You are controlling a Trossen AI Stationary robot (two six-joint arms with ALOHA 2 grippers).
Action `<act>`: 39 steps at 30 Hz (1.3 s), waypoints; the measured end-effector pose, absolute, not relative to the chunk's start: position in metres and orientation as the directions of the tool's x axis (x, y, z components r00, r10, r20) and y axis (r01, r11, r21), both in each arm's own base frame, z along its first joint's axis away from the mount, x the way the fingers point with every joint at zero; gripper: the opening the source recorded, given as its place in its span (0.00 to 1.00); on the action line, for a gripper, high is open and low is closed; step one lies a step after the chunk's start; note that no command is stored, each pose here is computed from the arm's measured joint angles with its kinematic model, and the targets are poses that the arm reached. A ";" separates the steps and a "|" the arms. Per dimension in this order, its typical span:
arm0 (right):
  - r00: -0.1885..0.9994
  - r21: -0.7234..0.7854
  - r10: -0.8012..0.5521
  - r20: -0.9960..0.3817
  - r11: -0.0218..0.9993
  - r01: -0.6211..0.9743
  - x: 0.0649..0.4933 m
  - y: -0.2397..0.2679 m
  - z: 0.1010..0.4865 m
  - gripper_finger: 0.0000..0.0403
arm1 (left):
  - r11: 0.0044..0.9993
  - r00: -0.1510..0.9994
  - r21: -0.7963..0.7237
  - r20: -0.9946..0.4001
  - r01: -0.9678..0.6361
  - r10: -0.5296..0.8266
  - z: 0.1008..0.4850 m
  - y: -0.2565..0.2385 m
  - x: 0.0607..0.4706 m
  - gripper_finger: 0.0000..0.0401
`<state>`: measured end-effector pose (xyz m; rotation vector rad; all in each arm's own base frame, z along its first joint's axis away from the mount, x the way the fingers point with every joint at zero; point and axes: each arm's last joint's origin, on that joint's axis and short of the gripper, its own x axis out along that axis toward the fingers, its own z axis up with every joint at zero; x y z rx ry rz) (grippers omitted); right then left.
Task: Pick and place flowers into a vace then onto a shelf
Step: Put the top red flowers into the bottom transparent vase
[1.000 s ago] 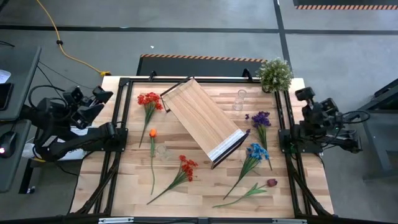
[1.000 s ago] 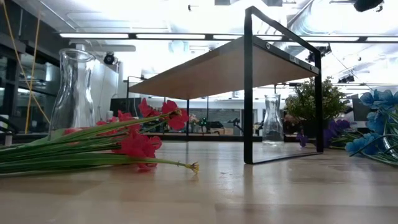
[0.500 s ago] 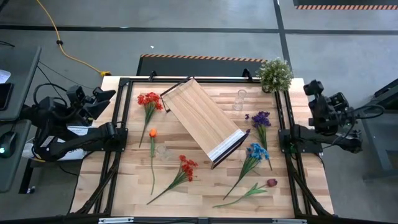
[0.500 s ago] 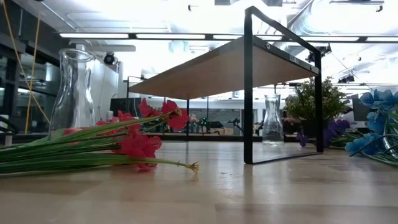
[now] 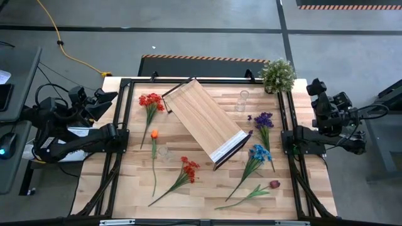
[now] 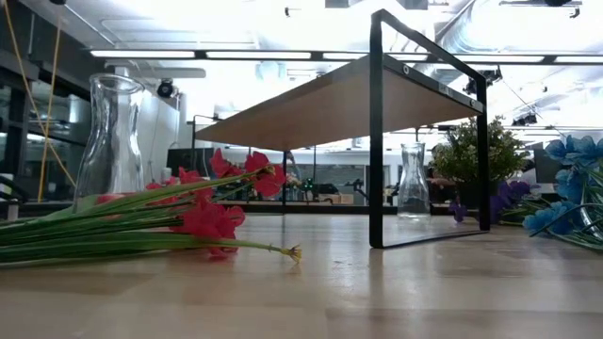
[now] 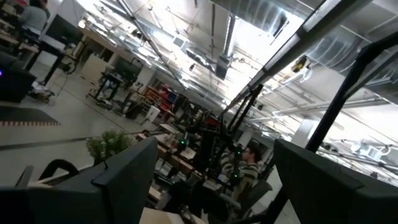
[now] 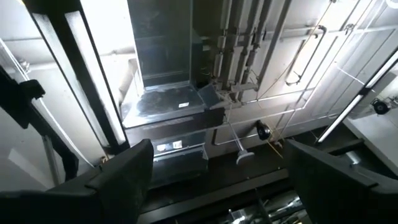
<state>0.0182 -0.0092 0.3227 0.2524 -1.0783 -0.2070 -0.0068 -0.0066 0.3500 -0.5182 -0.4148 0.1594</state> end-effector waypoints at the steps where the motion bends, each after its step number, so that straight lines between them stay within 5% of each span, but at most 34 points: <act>1: 0.456 0.308 -0.294 0.840 0.950 0.046 0.018 -0.009 0.323 0.85 | 0.855 0.906 -0.517 0.341 -0.042 0.251 0.353 -0.007 -0.008 0.88; 12: 0.445 0.329 -0.323 0.835 0.942 0.066 0.018 -0.010 0.323 0.85 | 0.824 0.940 -0.508 0.074 -0.251 0.332 0.420 -0.006 -0.009 0.88; 21: 0.446 0.326 -0.319 0.836 0.943 0.064 0.018 -0.010 0.323 0.85 | 0.655 0.793 -0.450 -0.297 -0.607 0.532 0.466 0.005 -0.002 0.88; 33: 0.456 0.324 -0.313 0.833 0.944 0.056 0.019 -0.010 0.322 0.85 | 0.484 0.594 -0.368 -0.642 -0.794 0.485 0.466 0.021 0.033 0.88; 39: 0.473 0.330 -0.316 0.822 0.942 0.055 0.020 -0.010 0.321 0.85 | 0.471 0.551 -0.332 -0.692 -0.817 0.466 0.463 0.030 0.054 0.88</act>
